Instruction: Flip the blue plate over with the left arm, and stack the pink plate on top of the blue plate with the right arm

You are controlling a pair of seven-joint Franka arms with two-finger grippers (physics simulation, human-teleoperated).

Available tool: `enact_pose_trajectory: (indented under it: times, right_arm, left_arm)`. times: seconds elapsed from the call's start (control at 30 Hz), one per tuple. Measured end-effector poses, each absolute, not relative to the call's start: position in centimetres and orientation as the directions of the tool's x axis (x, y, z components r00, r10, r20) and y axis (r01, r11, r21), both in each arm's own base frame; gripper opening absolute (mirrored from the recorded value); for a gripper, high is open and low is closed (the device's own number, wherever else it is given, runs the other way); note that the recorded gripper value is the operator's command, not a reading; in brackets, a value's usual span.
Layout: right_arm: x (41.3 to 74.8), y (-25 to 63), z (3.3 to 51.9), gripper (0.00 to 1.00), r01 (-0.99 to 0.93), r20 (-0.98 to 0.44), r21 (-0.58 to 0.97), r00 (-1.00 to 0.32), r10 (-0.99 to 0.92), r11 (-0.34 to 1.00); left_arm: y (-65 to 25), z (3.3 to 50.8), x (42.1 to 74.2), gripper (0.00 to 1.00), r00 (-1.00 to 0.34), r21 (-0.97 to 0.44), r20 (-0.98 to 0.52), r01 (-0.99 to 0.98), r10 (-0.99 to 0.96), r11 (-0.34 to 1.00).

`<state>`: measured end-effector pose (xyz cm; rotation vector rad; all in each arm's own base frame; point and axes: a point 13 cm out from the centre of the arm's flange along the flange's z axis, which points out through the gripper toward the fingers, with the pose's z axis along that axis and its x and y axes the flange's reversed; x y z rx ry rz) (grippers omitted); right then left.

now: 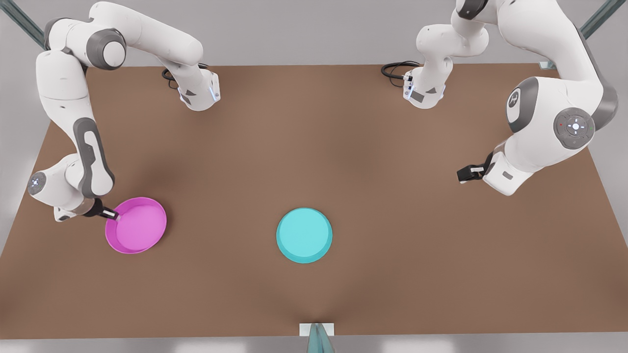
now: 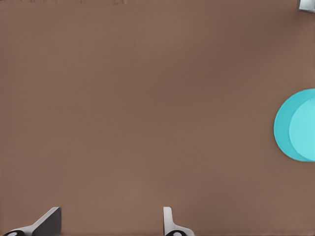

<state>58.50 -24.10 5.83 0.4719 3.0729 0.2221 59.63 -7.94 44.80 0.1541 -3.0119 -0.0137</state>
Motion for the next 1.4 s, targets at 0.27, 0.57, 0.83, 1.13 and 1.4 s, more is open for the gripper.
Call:
enact_pose_trajectory:
  times: [0.27, 0.57, 0.83, 1.13, 1.4]
  right_arm:
    - [66.2, -11.0, 10.6, 0.21, 0.177, -0.045, 0.301, -0.979, 0.199, 0.937]
    - [68.4, 22.0, 15.7, 0.21, -0.024, -0.057, 0.415, -0.998, 0.0, 0.91]
    - [61.7, 36.4, 15.1, 0.21, -0.032, 0.005, 0.341, -0.999, -0.035, 0.94]
    - [60.8, 38.1, 11.9, 0.48, 0.119, 0.013, 0.248, -0.993, 0.12, 0.961]
    - [64.4, 34.7, 14.9, 1.0, 0.293, -0.007, 0.269, -0.952, 0.306, 0.917]
  left_arm:
    - [-8.0, 45.1, 59.6, 1.0, -0.991, 0.009, 0.123, -0.057, -0.058, 0.998]
    - [-7.9, 44.9, 59.2, 1.0, -0.99, 0.007, 0.142, -0.026, -0.027, 1.0]
    - [-7.8, 44.9, 59.1, 1.0, -0.989, 0.006, 0.145, -0.01, -0.01, 1.0]
    - [-7.8, 45.0, 59.1, 1.0, -0.99, 0.006, 0.144, 0.002, 0.001, 1.0]
    - [-7.8, 44.9, 59.2, 1.0, -0.99, 0.006, 0.142, 0.009, 0.008, 1.0]
